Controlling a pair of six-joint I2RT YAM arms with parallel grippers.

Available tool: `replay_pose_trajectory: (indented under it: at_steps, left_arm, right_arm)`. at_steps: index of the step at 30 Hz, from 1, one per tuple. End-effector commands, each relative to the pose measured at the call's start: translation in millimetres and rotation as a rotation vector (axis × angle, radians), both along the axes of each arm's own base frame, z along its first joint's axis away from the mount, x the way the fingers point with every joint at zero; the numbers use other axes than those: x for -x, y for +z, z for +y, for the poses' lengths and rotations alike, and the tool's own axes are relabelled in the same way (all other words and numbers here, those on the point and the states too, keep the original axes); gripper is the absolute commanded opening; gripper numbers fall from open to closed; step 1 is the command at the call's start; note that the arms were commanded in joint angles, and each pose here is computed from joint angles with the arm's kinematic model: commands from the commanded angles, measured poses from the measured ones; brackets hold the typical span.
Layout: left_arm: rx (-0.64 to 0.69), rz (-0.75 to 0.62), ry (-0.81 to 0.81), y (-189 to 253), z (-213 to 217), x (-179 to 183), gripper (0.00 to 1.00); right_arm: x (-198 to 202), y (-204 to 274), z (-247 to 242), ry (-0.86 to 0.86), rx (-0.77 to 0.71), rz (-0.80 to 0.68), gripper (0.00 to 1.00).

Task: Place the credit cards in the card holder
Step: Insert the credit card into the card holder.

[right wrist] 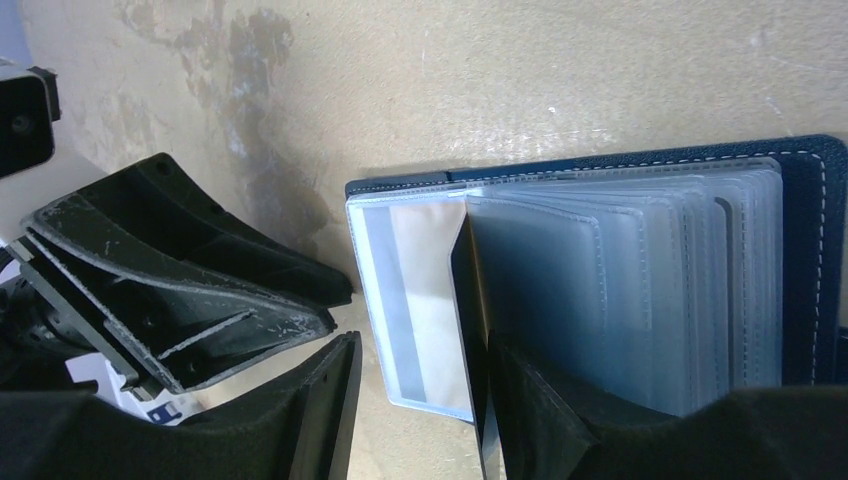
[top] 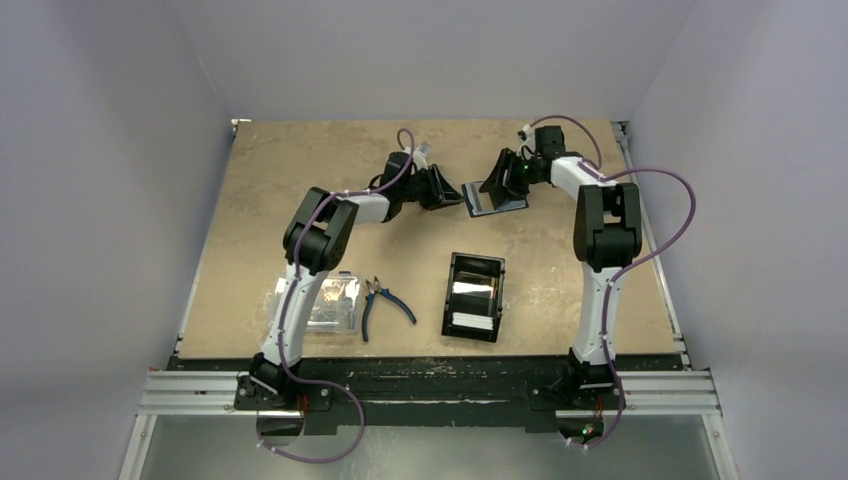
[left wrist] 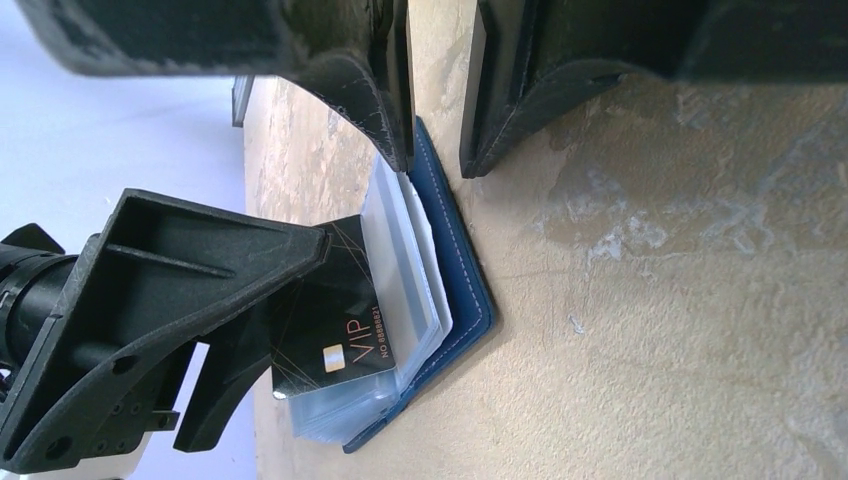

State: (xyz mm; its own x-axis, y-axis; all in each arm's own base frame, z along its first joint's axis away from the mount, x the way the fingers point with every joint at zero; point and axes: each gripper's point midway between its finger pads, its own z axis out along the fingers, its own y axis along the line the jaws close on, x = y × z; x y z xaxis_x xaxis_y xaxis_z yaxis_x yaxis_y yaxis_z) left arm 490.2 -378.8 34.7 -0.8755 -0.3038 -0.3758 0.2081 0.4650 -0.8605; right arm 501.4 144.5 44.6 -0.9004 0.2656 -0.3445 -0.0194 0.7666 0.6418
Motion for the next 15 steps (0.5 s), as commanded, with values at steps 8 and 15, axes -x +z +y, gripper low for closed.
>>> replay_pose_trajectory:
  at_steps: [8,15]
  left_arm:
    - [-0.062,-0.045,-0.012,6,0,-1,0.33]
    - [-0.062,-0.043,-0.025,4,-3,2,0.34]
  right_arm:
    - [-8,33,-25,-0.047,0.076,-0.079,0.59]
    - [-10,33,-33,-0.070,0.100,-0.084,0.59]
